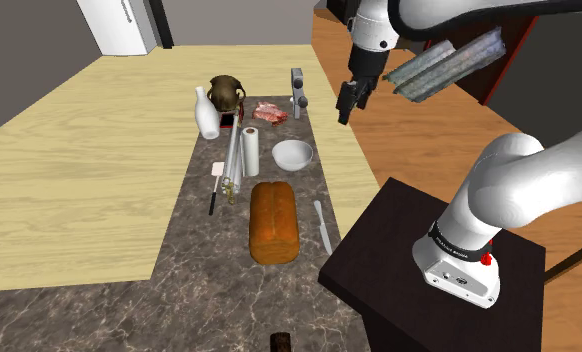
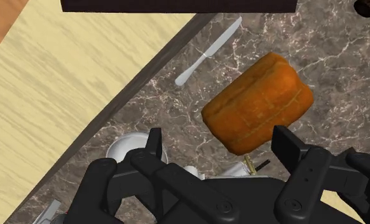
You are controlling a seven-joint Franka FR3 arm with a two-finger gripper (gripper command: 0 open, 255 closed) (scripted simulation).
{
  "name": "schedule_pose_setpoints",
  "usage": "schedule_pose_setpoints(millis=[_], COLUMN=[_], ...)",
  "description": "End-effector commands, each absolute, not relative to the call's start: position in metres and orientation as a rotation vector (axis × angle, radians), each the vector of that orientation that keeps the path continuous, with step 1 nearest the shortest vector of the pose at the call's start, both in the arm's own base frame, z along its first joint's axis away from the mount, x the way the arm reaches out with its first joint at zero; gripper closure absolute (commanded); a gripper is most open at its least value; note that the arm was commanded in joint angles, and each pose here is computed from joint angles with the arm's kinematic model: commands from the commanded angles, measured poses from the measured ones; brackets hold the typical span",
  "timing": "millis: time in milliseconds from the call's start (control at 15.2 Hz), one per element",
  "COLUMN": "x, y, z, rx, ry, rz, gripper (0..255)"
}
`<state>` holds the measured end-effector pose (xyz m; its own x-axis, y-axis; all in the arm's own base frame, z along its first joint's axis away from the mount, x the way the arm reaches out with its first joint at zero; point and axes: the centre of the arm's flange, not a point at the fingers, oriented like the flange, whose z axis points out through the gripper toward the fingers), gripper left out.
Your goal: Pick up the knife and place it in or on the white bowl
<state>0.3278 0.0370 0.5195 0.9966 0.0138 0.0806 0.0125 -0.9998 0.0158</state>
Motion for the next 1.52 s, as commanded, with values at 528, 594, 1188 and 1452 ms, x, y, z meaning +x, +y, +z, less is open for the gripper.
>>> schedule_pose_setpoints(millis=[528, 594, 1188, 1452], x=[0.340, 0.341, 0.352, 0.357], y=[0.065, 0.068, 0.088, 0.095], z=[0.392, 0.379, 0.261, 0.208], rx=[3.060, 3.050, 2.944, 2.884], ry=[-0.390, -0.429, -0.779, -0.928], rz=[0.063, 0.056, -0.002, -0.028], gripper=[0, 0, 0, 0])
